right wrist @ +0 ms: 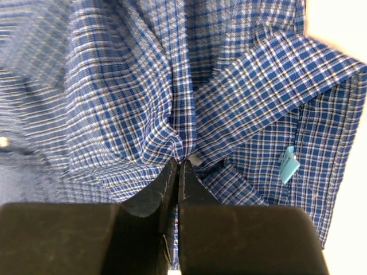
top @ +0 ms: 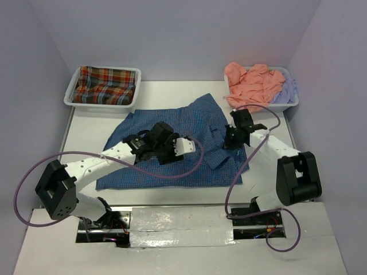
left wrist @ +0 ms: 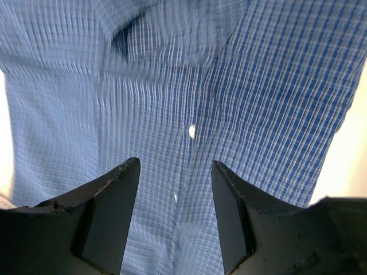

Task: Fold and stack the long sleeve shirts
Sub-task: Fold the shirt

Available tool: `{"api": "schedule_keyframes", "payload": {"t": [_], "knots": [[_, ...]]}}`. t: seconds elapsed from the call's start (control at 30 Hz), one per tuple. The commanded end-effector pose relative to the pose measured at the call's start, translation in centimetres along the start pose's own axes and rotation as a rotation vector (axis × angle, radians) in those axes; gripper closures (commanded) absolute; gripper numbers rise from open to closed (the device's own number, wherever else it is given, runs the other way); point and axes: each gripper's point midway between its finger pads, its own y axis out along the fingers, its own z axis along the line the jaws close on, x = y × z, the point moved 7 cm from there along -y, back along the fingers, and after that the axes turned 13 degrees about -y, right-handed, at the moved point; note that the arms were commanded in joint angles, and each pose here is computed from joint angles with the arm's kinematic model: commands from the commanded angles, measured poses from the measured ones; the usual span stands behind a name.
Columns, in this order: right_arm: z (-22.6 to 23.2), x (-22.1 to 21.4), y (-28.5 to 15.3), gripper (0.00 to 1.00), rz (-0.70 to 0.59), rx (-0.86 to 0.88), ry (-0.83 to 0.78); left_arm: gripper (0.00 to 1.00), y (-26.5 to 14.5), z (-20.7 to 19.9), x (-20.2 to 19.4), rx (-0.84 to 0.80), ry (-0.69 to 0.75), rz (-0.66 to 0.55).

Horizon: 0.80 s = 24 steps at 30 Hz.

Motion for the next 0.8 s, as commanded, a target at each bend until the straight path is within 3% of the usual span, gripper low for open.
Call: {"api": "schedule_keyframes", "payload": {"t": [0.0, 0.17, 0.23, 0.5, 0.77], "knots": [[0.8, 0.8, -2.1, 1.00, -0.082, 0.037, -0.005, 0.34, 0.7, -0.6, 2.1, 0.041, 0.097, -0.086], [1.6, 0.8, -3.3, 0.99, -0.086, 0.096, 0.009, 0.31, 2.8, -3.9, 4.0, 0.051, 0.350, -0.157], [1.4, 1.0, -3.2, 0.88, -0.085, 0.074, 0.001, 0.30, 3.5, -5.3, 5.2, 0.052, 0.426, -0.208], [0.9, 0.3, -0.1, 0.82, 0.023, 0.056, 0.020, 0.29, 11.0, -9.0, 6.9, 0.053, 0.566, -0.206], [1.0, 0.4, -0.3, 0.81, 0.008, 0.073, 0.010, 0.35, 13.9, -9.4, 6.9, 0.099, 0.619, -0.208]]}}
